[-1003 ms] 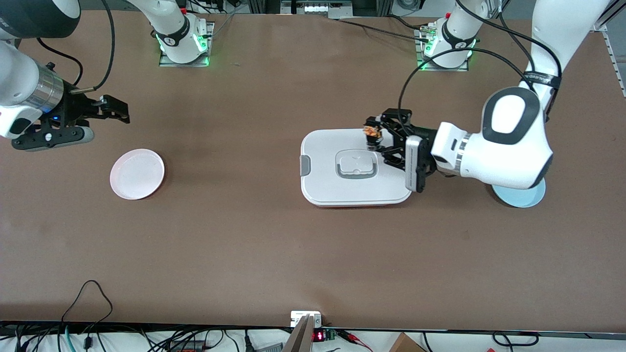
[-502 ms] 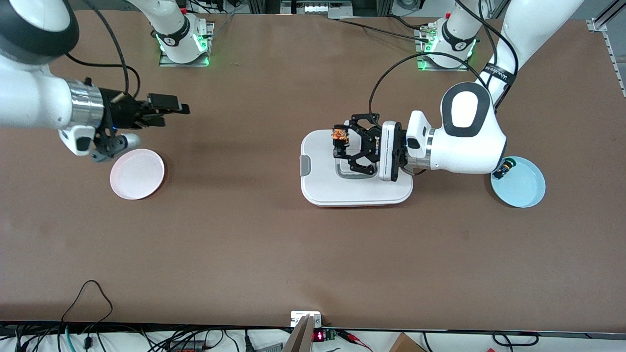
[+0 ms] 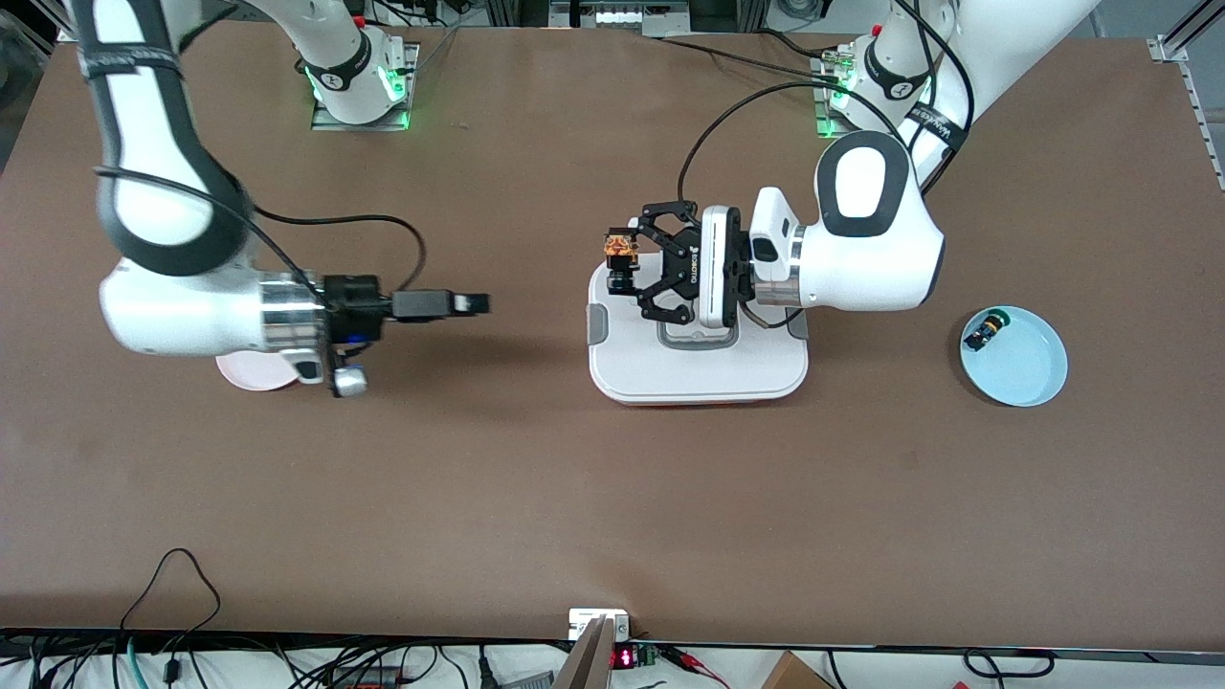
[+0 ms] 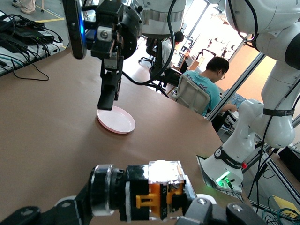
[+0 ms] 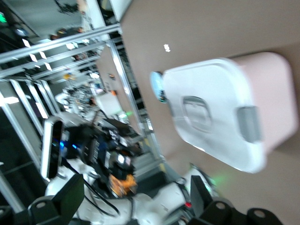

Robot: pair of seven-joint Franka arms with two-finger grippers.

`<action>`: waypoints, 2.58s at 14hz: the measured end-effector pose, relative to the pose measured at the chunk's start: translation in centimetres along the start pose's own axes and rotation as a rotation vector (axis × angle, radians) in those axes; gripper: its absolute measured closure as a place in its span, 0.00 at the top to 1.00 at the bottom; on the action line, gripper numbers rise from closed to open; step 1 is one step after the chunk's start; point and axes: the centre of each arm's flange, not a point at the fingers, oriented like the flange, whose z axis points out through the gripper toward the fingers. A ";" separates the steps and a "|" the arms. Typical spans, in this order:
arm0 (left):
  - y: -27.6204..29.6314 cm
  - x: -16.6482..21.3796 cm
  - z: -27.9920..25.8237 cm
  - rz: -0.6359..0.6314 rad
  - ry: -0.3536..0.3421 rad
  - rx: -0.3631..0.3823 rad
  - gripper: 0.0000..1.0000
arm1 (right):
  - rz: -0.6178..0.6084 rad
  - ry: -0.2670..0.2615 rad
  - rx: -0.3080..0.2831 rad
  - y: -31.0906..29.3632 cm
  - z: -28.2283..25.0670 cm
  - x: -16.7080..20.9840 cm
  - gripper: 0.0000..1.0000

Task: Transfer orange switch to right arm and place
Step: 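Hold the switch with the left gripper while the right gripper reaches it, then close the right gripper on the orange switch beside the left gripper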

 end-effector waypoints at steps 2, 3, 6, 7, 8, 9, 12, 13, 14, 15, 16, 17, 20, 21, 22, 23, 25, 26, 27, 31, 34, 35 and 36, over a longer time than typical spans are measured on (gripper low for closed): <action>-0.1 0.0 -0.2 -0.001 0.001 0.003 0.72 | 0.010 0.032 0.118 -0.4 4.1 -0.1 1.00; -0.1 0.0 -0.2 -0.002 0.001 0.003 0.72 | 0.010 0.044 0.177 -0.4 5.4 -0.3 1.00; -0.1 -0.1 -0.2 -0.002 0.001 0.003 0.72 | -0.006 0.081 0.326 1.3 7.4 -0.7 1.00; -0.1 -0.1 -0.2 -0.002 0.001 0.003 0.72 | -0.014 0.094 0.354 2.4 7.9 -0.9 1.00; -0.1 -0.1 -0.2 -0.003 0.001 0.003 0.72 | -0.023 0.107 0.374 3.5 8.5 -1.1 1.00; -0.2 -0.1 -0.2 -0.003 0.001 0.004 0.72 | -0.027 0.117 0.390 4.4 9.1 -1.3 1.00; -0.2 -0.2 -0.3 -0.004 0.002 0.005 0.72 | -0.012 0.130 0.446 5.9 11.0 -2.5 1.00; -0.3 -0.2 -0.4 -0.005 0.002 0.006 0.72 | -0.001 0.131 0.462 6.3 11.9 -3.2 1.00; -0.3 -0.2 -0.4 -0.005 0.002 0.006 0.72 | 0.008 0.130 0.469 6.8 12.7 -4.1 1.00; -0.3 -0.2 -0.4 -0.005 0.003 0.007 0.72 | 0.019 0.129 0.475 7.1 13.1 -4.9 1.00; -0.3 -0.2 -0.5 -0.006 0.003 0.007 0.72 | 0.033 0.130 0.485 7.3 13.4 -5.8 1.00; -0.3 -0.2 -0.5 -0.006 0.003 0.007 0.72 | 0.044 0.133 0.497 7.2 13.5 -6.5 1.00; -0.5 -0.3 -0.6 -0.007 0.004 0.009 0.72 | 0.069 0.137 0.531 6.8 14.0 -8.5 1.00; -0.6 -0.4 -0.8 -0.008 0.005 0.011 0.72 | 0.073 0.141 0.543 6.8 14.3 -8.8 1.00; -0.7 -0.5 -1.0 -0.008 0.005 0.013 0.72 | 0.074 0.147 0.558 6.9 14.8 -9.2 1.00; -0.7 -0.6 -1.0 -0.008 0.004 0.013 0.72 | 0.074 0.154 0.571 7.0 15.5 -9.5 0.98; -0.8 -1.1 -0.9 -0.004 -0.001 0.010 0.72 | 0.079 0.158 0.576 7.5 16.6 -10.0 0.96; -0.8 -1.3 -0.9 0.004 -0.002 0.010 0.72 | 0.082 0.161 0.578 7.7 16.8 -10.0 0.96; -0.9 -1.5 -1.0 0.009 -0.003 0.011 0.72 | 0.085 0.165 0.580 7.8 16.7 -9.9 0.96; -0.9 -1.6 -1.0 0.014 -0.003 0.011 0.72 | 0.098 0.181 0.593 8.1 16.7 -9.2 0.94; -0.9 -1.6 -1.0 0.015 -0.004 0.010 0.72 | 0.098 0.184 0.598 8.0 16.8 -9.0 0.94; -0.9 -1.6 -1.0 0.015 -0.004 0.010 0.72 | 0.098 0.184 0.598 7.9 16.8 -9.0 0.94; -0.9 -1.6 -1.0 0.015 -0.004 0.010 0.72 | 0.099 0.187 0.597 8.0 16.7 -8.9 0.94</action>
